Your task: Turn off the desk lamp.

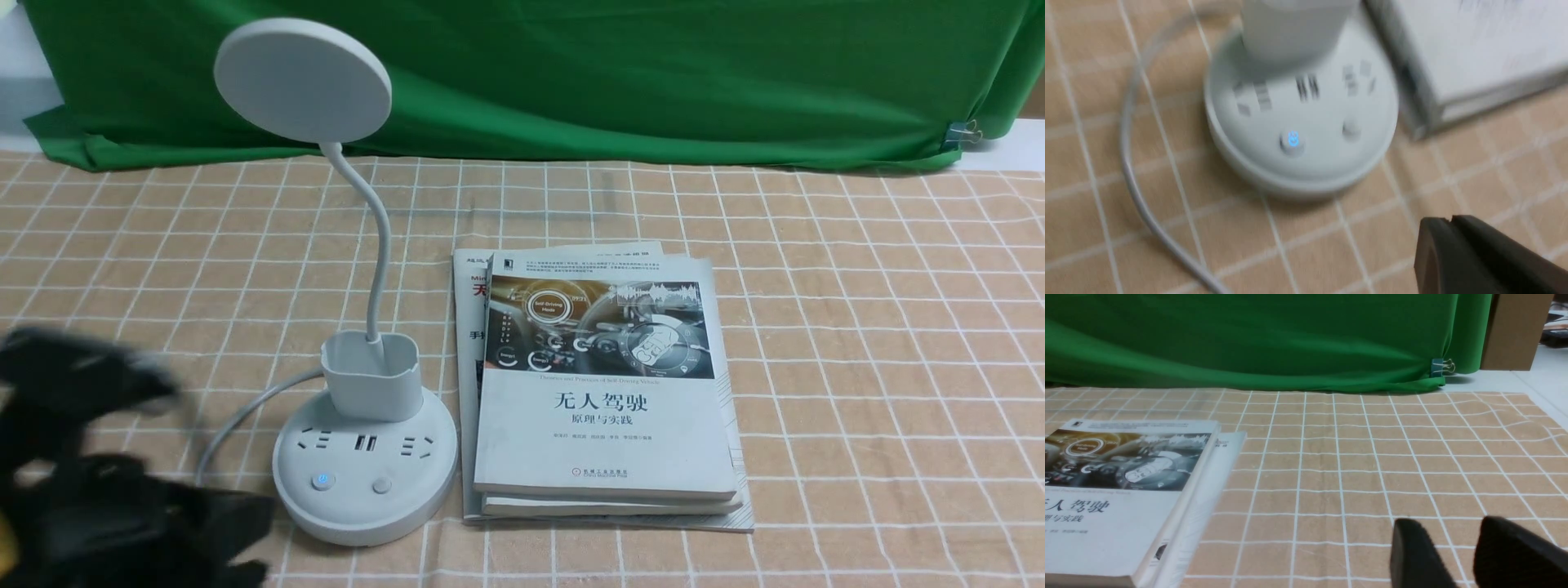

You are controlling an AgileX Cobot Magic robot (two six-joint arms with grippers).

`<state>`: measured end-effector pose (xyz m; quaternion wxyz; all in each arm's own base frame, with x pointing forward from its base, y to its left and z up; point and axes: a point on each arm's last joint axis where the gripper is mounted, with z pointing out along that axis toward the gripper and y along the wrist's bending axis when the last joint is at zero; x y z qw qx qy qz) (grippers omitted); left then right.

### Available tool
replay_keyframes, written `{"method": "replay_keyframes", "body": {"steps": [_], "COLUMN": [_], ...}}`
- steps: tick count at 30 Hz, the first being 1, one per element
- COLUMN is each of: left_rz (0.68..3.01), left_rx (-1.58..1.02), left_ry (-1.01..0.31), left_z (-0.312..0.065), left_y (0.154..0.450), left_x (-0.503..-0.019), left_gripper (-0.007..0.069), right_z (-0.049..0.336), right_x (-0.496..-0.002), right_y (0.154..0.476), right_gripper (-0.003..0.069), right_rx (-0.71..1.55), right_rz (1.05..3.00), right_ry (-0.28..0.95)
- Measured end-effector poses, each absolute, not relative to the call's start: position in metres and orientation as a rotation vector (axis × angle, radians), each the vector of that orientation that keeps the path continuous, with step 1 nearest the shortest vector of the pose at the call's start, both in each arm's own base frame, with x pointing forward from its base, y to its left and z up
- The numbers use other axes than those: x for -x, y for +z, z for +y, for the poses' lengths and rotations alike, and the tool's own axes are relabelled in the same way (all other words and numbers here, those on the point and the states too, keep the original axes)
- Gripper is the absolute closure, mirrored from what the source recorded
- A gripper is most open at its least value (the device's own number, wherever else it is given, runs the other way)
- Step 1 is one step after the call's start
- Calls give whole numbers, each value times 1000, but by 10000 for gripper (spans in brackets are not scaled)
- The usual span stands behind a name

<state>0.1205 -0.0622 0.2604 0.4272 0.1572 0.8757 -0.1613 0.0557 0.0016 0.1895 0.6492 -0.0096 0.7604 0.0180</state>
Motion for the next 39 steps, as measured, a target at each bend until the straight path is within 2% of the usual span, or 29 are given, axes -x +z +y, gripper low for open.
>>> {"method": "replay_keyframes", "body": {"steps": [7, 22, 27, 33, 39], "left_rz": [2041, 2031, 1968, 1813, 1753], "left_rx": [-354, -357, -374, -179, -21], "left_ry": [-425, -419, -328, -205, -87], "left_z": [-48, -46, -39, -19, -5], "left_y": [252, 246, 235, 214, 194], "left_x": [-90, -85, -85, -75, -61], "left_gripper": [620, 620, 620, 620, 620], "right_z": [2, 2, 2, 2, 2], "right_x": [-56, -56, -56, -56, -56], "right_y": [190, 190, 190, 190, 190], "right_gripper": [419, 419, 419, 419, 419], "right_rx": [22, 22, 22, 22, 22], "right_rz": [1728, 1728, 1728, 1728, 1728], "right_ry": [41, 41, 41, 41, 41]}}
